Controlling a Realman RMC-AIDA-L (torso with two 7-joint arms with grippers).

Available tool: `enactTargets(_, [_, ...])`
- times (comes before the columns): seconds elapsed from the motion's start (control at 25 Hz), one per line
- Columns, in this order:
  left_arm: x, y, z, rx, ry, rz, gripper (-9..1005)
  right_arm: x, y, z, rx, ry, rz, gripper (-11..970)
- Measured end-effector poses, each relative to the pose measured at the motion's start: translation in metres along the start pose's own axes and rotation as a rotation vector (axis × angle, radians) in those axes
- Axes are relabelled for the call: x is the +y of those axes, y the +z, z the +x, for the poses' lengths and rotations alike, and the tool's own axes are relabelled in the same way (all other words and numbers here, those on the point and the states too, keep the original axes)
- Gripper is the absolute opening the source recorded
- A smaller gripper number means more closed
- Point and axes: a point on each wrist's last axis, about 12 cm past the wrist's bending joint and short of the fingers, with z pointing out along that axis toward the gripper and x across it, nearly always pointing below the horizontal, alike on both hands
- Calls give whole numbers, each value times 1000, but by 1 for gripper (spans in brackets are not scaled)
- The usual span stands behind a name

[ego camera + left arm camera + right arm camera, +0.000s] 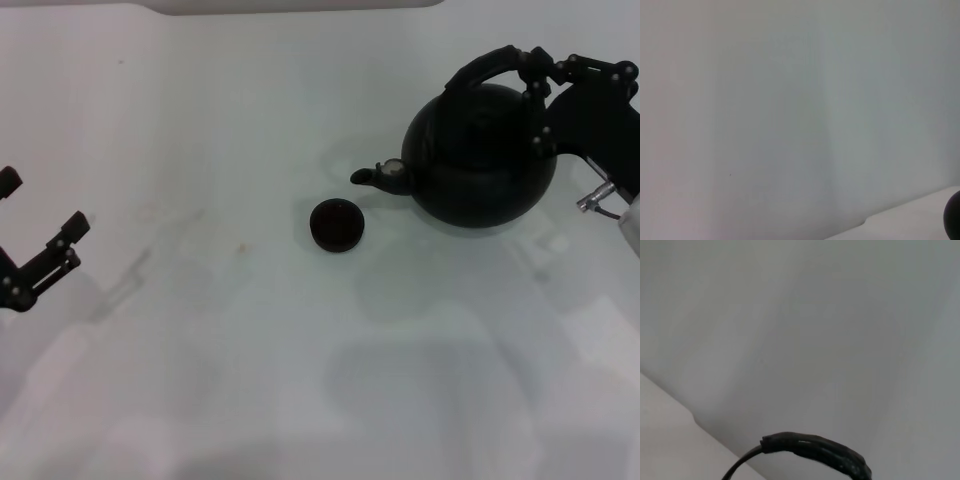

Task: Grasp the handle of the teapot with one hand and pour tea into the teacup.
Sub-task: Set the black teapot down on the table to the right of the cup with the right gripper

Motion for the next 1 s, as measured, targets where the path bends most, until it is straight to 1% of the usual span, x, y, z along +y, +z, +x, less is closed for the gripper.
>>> enactTargets(0.2, [1, 1, -1, -3, 3, 3, 841, -2, -6, 6, -21, 15, 7, 100])
enactTargets(0.36, [1, 3, -2, -6, 7, 5, 841, -3, -10, 13, -9, 33, 14, 100])
enactTargets(0.64, [3, 4, -3, -10, 11, 10, 840, -3, -10, 18, 5, 69, 8, 101])
enactTargets(1.0, [4, 5, -4, -14, 14, 12, 841, -5, -14, 23, -16, 93, 24, 110])
